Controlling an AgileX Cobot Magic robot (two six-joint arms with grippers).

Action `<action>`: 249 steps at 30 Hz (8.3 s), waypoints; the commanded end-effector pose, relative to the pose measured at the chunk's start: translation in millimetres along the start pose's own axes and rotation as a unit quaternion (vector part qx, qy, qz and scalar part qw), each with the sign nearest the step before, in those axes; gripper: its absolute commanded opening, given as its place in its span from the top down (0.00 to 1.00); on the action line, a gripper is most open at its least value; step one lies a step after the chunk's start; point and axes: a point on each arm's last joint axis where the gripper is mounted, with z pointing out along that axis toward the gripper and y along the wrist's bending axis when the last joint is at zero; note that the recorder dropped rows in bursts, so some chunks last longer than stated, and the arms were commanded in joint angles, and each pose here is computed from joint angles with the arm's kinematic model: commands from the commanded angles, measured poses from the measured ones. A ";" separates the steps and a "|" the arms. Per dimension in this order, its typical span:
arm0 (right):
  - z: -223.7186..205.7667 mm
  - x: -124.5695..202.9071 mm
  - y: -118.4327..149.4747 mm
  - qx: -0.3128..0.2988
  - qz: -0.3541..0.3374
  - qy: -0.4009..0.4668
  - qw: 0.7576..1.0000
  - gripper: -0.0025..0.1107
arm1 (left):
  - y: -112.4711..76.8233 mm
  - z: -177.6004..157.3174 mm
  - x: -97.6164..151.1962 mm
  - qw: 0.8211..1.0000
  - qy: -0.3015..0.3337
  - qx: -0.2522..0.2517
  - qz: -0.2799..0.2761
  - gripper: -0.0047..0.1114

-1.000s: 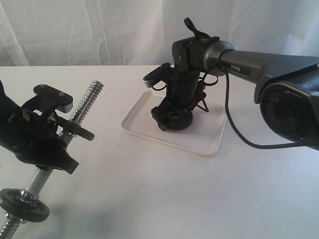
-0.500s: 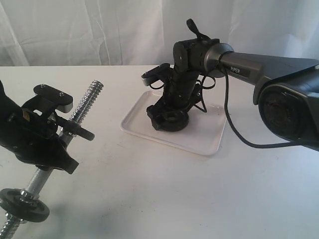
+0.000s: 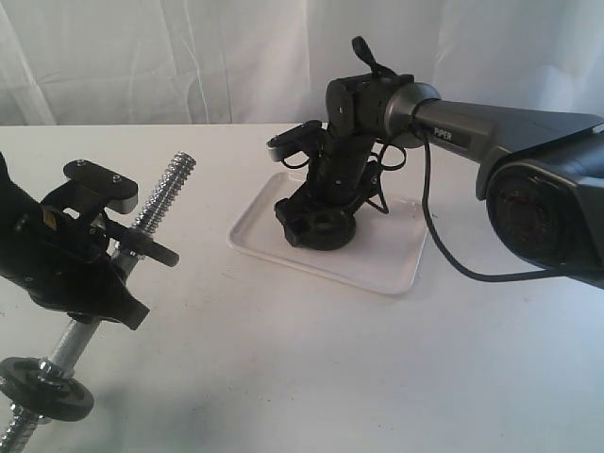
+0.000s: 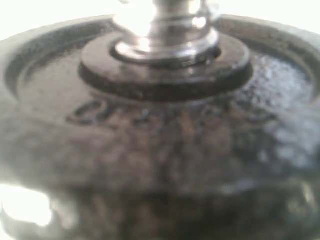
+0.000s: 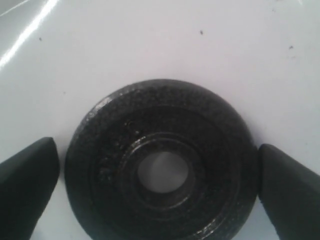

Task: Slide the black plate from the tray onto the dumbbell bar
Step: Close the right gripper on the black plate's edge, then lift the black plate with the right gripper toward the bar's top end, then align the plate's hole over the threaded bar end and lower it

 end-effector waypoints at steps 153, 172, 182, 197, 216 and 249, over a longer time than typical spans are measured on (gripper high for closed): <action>-194.7 6.0 38.6 -0.382 0.106 -0.155 0.905 0.98 | -11.1 -33.1 -11.9 0.987 -0.086 0.036 0.130 0.96; -210.5 22.0 59.4 -0.399 0.092 -0.150 0.900 0.98 | -10.5 -33.3 -13.3 0.986 -0.093 0.032 0.133 0.96; -197.4 16.5 61.5 -0.427 0.095 -0.151 0.886 0.98 | -10.5 -33.9 -13.3 0.986 -0.094 0.031 0.133 0.96; -179.4 13.6 62.3 -0.434 0.096 -0.139 0.885 0.98 | -10.8 -33.9 -13.3 0.986 -0.094 0.033 0.131 0.96; -164.9 9.6 84.3 -0.450 0.062 -0.132 0.881 0.94 | -12.0 -34.7 -13.9 0.986 -0.099 0.039 0.129 0.96; -175.4 10.7 84.8 -0.443 0.034 -0.152 0.883 0.33 | -10.9 -34.7 -16.3 0.985 -0.111 0.031 0.132 0.96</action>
